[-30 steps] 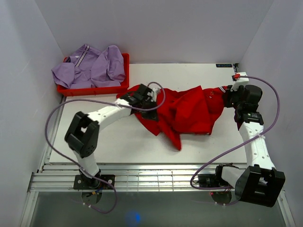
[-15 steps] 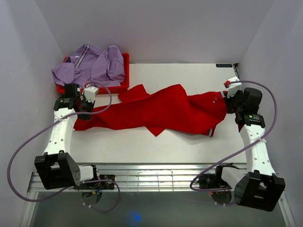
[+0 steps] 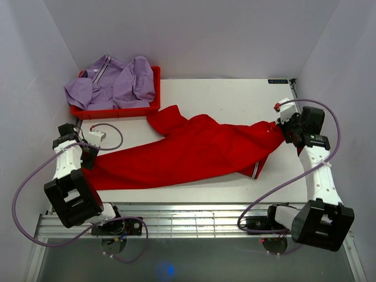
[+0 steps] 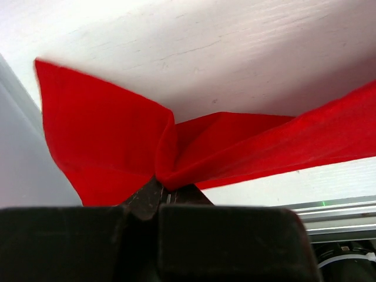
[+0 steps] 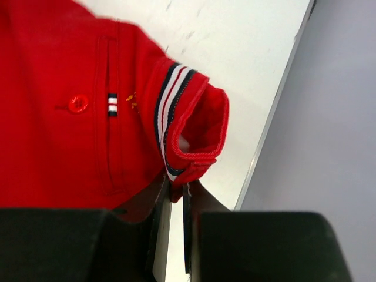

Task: Fold and stack the trousers
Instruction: Flatten the trousers out

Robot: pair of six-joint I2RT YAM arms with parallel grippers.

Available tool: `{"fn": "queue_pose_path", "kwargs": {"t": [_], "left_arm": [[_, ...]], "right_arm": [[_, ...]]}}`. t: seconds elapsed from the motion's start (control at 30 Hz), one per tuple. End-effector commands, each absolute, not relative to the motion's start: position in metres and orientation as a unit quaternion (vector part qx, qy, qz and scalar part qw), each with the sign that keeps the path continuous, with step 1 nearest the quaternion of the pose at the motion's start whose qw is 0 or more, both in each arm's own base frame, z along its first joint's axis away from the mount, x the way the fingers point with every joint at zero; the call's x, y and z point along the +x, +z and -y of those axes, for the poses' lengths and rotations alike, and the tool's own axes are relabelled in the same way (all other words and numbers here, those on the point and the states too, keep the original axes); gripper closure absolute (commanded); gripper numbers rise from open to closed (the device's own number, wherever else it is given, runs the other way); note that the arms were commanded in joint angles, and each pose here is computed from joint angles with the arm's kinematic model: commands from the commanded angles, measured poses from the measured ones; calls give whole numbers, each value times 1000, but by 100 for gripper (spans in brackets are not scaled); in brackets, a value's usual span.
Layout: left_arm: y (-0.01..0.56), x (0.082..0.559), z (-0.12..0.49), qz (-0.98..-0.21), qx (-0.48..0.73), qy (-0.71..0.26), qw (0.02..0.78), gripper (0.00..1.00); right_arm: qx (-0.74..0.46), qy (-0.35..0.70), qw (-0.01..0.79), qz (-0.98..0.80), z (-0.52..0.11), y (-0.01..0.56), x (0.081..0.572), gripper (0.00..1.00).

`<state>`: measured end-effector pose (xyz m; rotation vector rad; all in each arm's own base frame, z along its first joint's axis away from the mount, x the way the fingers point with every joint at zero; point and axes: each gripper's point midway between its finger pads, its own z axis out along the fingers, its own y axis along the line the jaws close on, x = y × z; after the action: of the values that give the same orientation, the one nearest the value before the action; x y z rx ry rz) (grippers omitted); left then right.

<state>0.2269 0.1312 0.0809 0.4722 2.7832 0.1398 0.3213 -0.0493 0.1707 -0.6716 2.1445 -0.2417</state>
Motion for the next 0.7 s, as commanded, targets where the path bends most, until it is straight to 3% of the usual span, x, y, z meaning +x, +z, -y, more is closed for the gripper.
{"fn": "queue_pose_path", "kwargs": {"t": [0.0,0.17,0.27,0.37,0.4,0.5,0.67], "left_arm": [[78,236,-141,-965,192,66,166,100],[79,245,-142,-971,171,48,162,100],[87,246,-142,-969,176,48,165,100],[82,233,-144,-966,195,53,159,100],[82,226,-149,-967,192,58,160,100],[64,209,-154,-969,197,57,140,100],[53,206,-156,-974,184,36,127,100]], "right_arm": [[-243,-108,513,-816,52,250,370,92],[-216,-50,556,-801,39,328,413,92],[-230,9,521,-822,17,330,380,92],[-269,24,448,-852,8,286,313,92],[-272,31,390,-879,11,237,288,92],[-300,14,295,-907,22,163,223,92],[-323,-13,204,-924,36,116,173,92]]}}
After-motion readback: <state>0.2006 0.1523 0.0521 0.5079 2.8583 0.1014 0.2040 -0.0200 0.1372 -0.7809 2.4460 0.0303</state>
